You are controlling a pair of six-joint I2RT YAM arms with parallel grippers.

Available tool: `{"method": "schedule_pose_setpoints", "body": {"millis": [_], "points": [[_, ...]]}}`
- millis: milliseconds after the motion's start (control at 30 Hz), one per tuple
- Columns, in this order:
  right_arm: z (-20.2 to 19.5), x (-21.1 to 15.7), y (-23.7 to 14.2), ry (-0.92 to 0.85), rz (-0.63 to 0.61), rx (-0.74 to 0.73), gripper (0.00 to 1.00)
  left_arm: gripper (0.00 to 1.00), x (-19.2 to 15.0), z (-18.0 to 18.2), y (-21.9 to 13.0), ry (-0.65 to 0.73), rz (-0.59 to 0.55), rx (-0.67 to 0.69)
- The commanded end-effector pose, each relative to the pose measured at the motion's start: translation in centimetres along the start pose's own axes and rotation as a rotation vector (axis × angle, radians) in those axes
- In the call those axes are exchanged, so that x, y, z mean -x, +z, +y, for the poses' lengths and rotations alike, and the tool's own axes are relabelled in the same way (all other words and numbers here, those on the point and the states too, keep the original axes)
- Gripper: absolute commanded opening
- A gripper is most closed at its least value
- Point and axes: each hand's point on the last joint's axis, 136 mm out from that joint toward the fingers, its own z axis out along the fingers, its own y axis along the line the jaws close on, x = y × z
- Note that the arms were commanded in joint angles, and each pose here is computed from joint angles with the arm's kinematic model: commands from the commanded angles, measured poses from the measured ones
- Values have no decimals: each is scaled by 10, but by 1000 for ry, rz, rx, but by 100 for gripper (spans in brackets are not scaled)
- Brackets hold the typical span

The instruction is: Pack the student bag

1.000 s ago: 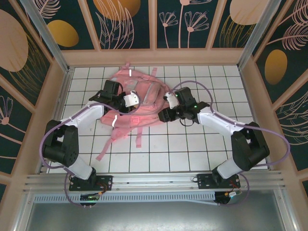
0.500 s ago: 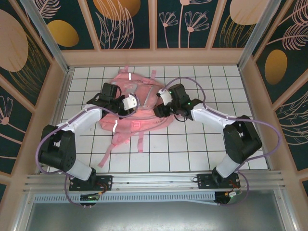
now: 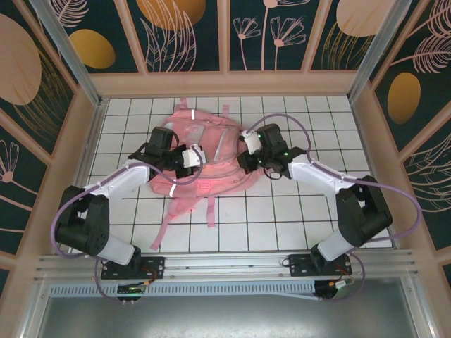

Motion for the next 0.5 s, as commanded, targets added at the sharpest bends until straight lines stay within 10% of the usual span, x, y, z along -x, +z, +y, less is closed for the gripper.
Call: {"method": "schedule_pose_setpoints", "body": {"millis": [0,133,167,333,467], "points": [[-55,-14,-24,26,22,-270,0,0,-37,14,-10,81,98,43],[-11,-23,-14,-37,33,-131,0,0,-49,67,-10,70,136,194],[6,-23,-10,-46,32,-83,0,17,-48,94,-12,7,127,264],[54,6,8,80,-76,100,0,44,-32,166,-6,-625,37,303],[66,30,27,114,-132,137,0,46,-13,130,-21,-962,-117,231]]}}
